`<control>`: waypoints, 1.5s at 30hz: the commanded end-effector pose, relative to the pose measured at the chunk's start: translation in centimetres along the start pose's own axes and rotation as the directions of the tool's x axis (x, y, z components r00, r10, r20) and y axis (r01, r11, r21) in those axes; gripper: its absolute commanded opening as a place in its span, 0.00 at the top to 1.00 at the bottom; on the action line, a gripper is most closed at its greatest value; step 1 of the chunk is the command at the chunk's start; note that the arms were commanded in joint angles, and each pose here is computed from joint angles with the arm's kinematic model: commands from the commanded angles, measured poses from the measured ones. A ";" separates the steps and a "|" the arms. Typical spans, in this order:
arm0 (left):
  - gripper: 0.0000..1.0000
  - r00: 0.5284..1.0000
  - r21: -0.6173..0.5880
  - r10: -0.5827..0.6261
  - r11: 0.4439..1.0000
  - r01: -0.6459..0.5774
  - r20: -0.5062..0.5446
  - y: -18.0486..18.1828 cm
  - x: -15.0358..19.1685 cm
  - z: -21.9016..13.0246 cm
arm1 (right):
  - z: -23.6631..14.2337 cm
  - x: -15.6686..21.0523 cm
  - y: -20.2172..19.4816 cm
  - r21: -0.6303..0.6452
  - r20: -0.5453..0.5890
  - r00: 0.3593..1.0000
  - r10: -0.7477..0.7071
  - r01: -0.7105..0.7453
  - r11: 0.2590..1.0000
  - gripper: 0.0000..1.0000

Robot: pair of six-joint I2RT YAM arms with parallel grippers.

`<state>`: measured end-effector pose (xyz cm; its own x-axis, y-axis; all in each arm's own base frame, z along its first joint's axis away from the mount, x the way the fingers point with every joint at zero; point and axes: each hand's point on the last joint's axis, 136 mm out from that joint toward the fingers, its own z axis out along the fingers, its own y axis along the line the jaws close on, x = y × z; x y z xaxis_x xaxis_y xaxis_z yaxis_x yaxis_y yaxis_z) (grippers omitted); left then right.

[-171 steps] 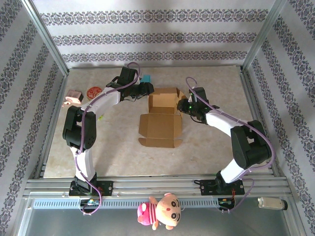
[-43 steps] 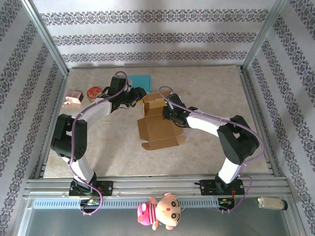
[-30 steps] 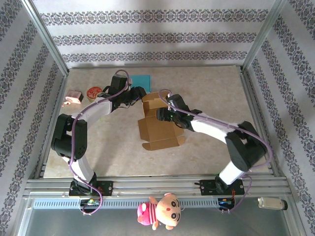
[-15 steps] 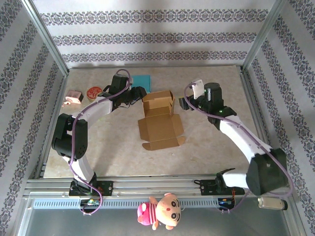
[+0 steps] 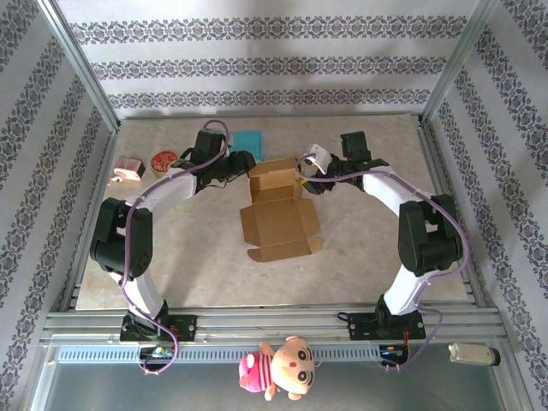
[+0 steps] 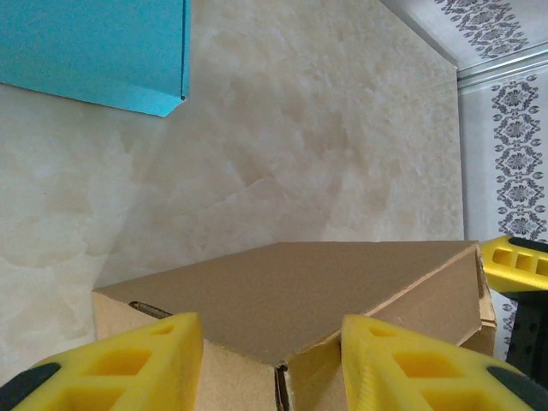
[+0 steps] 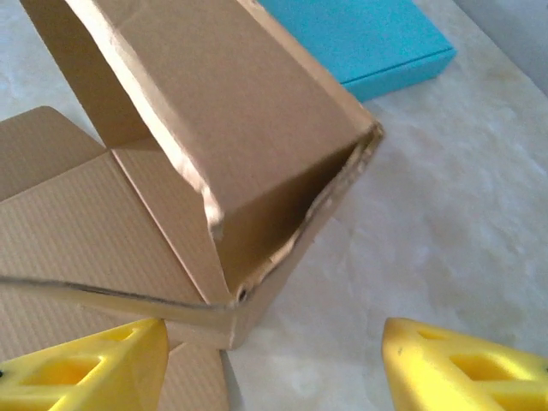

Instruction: Fold the paper box

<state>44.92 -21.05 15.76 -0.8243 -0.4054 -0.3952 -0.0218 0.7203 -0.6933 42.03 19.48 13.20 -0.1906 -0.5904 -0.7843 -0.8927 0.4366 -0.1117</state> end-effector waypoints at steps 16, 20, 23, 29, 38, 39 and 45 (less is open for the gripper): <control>0.54 0.998 -0.058 0.013 0.998 -0.017 -0.061 1.0 1.5 0.5 | 6.1 -1.3 1.2 0.126 -0.158 0.985 0.065 -0.045 0.991 0.57; 0.49 0.999 -0.049 0.012 0.999 -0.014 -0.037 0.4 1.1 -0.3 | 6.6 -0.4 1.1 0.207 -0.218 0.968 0.120 -0.074 0.975 0.69; 0.33 1.000 -0.021 0.008 1.000 -0.008 0.023 -0.6 0.2 -1.6 | 6.8 -0.2 1.1 0.255 -0.238 0.958 0.162 -0.099 0.962 0.77; 0.23 0.993 -0.053 -0.009 0.998 0.015 0.117 -0.9 -0.7 -4.9 | 6.1 -0.8 0.9 0.324 -0.217 0.938 0.269 -0.191 0.927 0.95; 0.21 0.979 -0.093 -0.087 0.990 0.106 0.184 2.0 1.3 -7.3 | 6.6 -0.8 3.7 0.452 -0.141 0.836 0.530 -0.422 0.786 1.00; 0.20 0.980 -0.082 -0.087 0.991 0.103 0.179 1.9 1.6 -7.3 | 7.0 -0.2 3.8 0.471 -0.146 0.830 0.539 -0.421 0.775 1.00; 0.18 0.990 -0.136 -0.066 0.987 0.083 0.126 3.5 2.3 -5.7 | 8.9 0.3 4.5 0.451 -0.133 0.827 0.546 -0.440 0.777 0.97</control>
<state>39.20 -16.19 16.34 -0.7405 -0.5318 -0.4110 -0.1699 0.7398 -0.6510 42.44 28.16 10.86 -0.6276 -0.3532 -0.6938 -0.4667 0.8840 -0.0279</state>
